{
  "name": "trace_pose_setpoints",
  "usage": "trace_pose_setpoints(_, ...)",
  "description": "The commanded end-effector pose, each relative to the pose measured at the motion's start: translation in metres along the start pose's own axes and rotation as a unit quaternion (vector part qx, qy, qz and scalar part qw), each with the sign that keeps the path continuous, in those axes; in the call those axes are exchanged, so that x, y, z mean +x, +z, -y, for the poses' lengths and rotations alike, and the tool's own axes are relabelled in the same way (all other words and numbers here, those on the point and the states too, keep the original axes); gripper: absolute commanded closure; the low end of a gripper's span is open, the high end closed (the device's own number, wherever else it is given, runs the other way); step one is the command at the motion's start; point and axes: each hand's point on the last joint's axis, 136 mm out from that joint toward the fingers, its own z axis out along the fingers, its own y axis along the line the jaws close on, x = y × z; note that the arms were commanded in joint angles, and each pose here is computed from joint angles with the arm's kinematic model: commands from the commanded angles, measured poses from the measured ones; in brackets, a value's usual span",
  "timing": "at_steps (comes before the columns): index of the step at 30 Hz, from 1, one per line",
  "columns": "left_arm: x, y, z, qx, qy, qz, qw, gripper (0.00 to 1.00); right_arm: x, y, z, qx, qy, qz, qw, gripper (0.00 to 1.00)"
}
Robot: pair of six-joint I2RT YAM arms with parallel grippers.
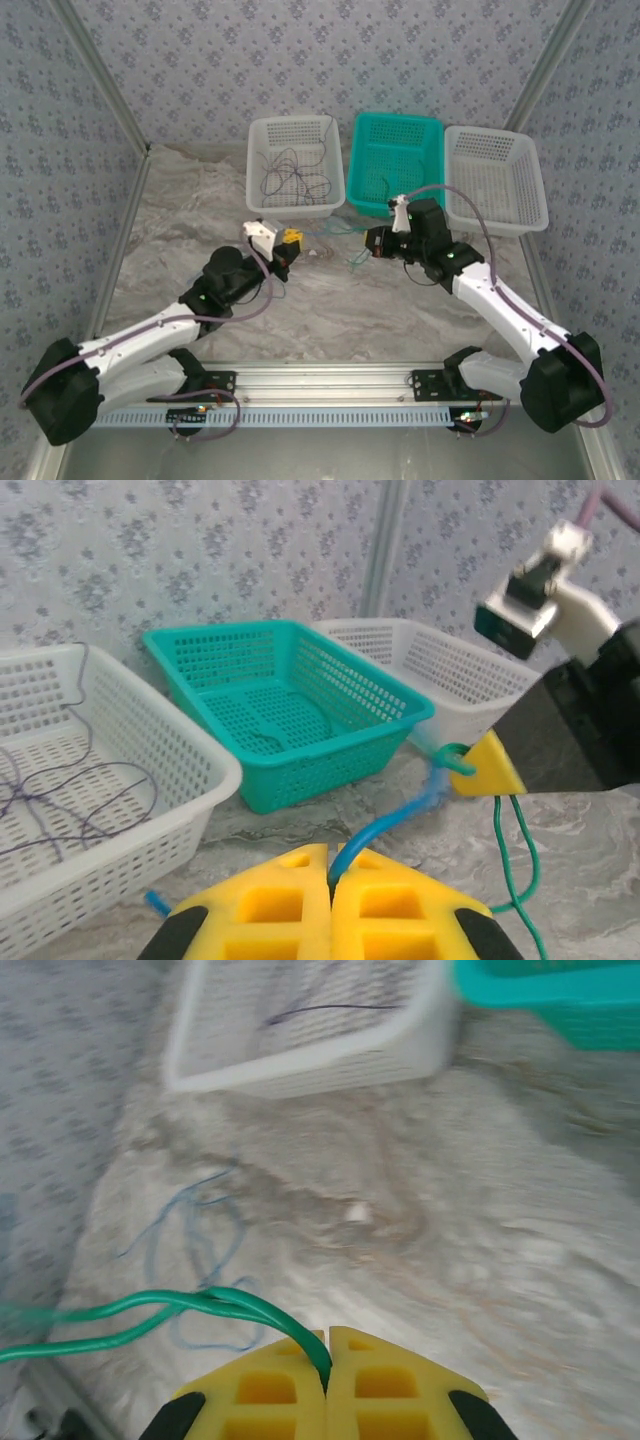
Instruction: Untangle the cables
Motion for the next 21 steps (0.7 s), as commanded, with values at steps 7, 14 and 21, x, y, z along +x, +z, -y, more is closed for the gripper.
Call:
trace_pose_setpoints(7,-0.039,-0.038,-0.044,-0.093,-0.039,0.061,0.993,1.0,0.04,0.003,0.125,0.172,0.129,-0.027,0.976,1.0)
trace_pose_setpoints(14,0.019,-0.053,-0.07,-0.169,-0.022,-0.069,0.983,1.0,0.023,-0.01,0.116,0.151,0.145,0.003,0.978,1.0)
trace_pose_setpoints(21,0.098,-0.086,-0.095,-0.253,-0.055,-0.233,0.937,0.83,-0.031,-0.038,0.08,0.106,0.105,0.108,0.983,1.0)
